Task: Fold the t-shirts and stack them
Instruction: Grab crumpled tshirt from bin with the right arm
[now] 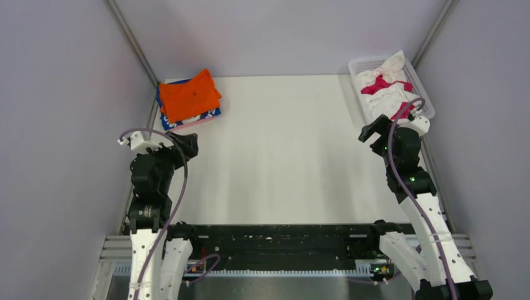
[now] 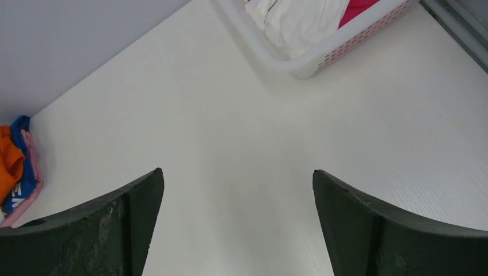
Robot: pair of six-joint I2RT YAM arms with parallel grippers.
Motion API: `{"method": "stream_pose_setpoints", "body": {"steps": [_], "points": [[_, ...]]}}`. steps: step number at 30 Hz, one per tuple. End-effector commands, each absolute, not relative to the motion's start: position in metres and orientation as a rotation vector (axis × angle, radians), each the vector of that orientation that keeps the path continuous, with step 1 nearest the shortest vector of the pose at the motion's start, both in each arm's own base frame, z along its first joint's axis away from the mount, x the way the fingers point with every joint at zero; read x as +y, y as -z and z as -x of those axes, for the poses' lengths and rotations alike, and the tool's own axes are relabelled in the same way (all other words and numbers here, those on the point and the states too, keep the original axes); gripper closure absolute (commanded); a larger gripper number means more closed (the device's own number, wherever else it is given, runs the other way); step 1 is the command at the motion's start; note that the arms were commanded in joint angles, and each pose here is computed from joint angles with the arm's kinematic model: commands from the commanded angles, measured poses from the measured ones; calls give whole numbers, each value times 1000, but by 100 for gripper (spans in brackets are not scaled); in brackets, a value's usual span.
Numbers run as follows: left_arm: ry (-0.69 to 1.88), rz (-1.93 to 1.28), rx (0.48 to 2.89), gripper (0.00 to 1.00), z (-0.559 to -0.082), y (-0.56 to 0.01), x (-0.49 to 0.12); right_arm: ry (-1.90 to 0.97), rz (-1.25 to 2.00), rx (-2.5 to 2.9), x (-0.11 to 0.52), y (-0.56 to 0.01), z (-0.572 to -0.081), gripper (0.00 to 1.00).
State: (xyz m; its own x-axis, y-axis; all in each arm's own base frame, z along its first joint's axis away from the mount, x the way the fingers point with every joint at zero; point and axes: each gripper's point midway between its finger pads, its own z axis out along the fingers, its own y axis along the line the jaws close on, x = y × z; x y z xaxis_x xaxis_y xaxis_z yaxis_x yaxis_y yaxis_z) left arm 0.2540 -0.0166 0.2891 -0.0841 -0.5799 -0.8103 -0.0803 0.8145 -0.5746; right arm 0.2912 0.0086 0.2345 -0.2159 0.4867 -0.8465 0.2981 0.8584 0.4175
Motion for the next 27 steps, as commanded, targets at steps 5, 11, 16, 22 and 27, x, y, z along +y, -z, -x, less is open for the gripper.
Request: {"method": "stream_pose_setpoints", "body": {"steps": [5, 11, 16, 22, 27], "points": [[483, 497, 1604, 1, -275, -308, -22, -75, -465, 1756, 2, -279, -339, 1], [472, 508, 1621, 1, -295, -298, -19, 29, -421, 1850, -11, -275, -407, 1], [458, 514, 1647, 1, -306, -289, -17, 136, -478, 1868, -38, -272, -473, 1], [415, 540, 1678, 1, -309, -273, -11, 153, -611, 1878, -88, -244, -545, 5], [408, 551, 1691, 1, -315, -260, -9, 58, -595, 1993, -86, -196, -595, 9]]}}
